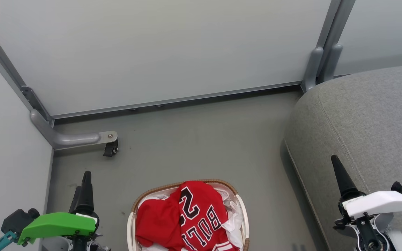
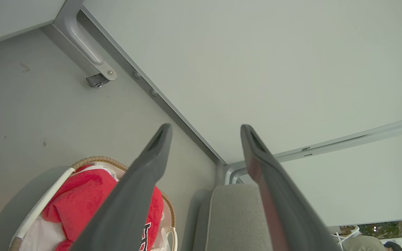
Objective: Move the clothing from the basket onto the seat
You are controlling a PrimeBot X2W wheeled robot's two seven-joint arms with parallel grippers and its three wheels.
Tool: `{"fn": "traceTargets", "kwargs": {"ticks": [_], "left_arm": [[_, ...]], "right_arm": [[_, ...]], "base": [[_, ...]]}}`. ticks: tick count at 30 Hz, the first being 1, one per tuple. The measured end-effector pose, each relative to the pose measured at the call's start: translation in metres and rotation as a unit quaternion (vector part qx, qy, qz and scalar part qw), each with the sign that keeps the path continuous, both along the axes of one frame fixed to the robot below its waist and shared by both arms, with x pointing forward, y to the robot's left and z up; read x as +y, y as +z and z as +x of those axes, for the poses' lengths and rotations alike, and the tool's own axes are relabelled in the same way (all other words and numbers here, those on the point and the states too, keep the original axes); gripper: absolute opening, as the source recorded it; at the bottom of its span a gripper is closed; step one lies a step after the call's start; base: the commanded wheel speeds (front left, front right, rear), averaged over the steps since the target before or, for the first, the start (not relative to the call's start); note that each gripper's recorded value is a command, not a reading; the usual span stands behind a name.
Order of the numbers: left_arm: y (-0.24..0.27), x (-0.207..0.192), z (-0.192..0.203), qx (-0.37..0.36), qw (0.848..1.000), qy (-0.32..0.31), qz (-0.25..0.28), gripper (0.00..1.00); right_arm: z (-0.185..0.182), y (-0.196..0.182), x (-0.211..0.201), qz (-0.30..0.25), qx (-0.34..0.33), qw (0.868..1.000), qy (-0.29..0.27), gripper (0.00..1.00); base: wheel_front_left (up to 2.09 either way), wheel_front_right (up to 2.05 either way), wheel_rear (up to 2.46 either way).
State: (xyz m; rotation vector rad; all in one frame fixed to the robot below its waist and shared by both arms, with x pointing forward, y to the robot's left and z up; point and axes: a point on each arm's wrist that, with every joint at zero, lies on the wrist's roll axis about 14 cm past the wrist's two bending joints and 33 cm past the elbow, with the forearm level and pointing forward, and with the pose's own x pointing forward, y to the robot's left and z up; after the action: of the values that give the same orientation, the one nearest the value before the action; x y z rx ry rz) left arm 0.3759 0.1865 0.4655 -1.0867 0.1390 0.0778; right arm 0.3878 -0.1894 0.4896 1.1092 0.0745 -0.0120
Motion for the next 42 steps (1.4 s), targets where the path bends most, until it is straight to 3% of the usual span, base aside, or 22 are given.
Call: {"fn": "traceTargets", "kwargs": {"ticks": [14, 25, 42], "left_arm": [[-0.003, -0.012, 0.000, 0.007, 0.989, -0.040, 0.145, 1.00], [-0.007, -0.020, -0.003, 0.010, 0.967, -0.067, 0.246, 1.00], [-0.007, -0.024, -0.005, -0.004, 0.928, -0.086, 0.362, 1.00]], "right_arm": [[0.001, -0.008, 0.006, -0.134, 0.006, 0.991, 0.022, 1.00], [0.004, -0.008, 0.013, -0.218, -0.005, 0.975, 0.038, 1.00], [0.003, -0.010, 0.014, -0.325, -0.016, 0.944, 0.047, 1.00]], "base": [[0.00, 0.00, 0.00], [0.00, 0.00, 0.00], [0.00, 0.00, 0.00]]}}
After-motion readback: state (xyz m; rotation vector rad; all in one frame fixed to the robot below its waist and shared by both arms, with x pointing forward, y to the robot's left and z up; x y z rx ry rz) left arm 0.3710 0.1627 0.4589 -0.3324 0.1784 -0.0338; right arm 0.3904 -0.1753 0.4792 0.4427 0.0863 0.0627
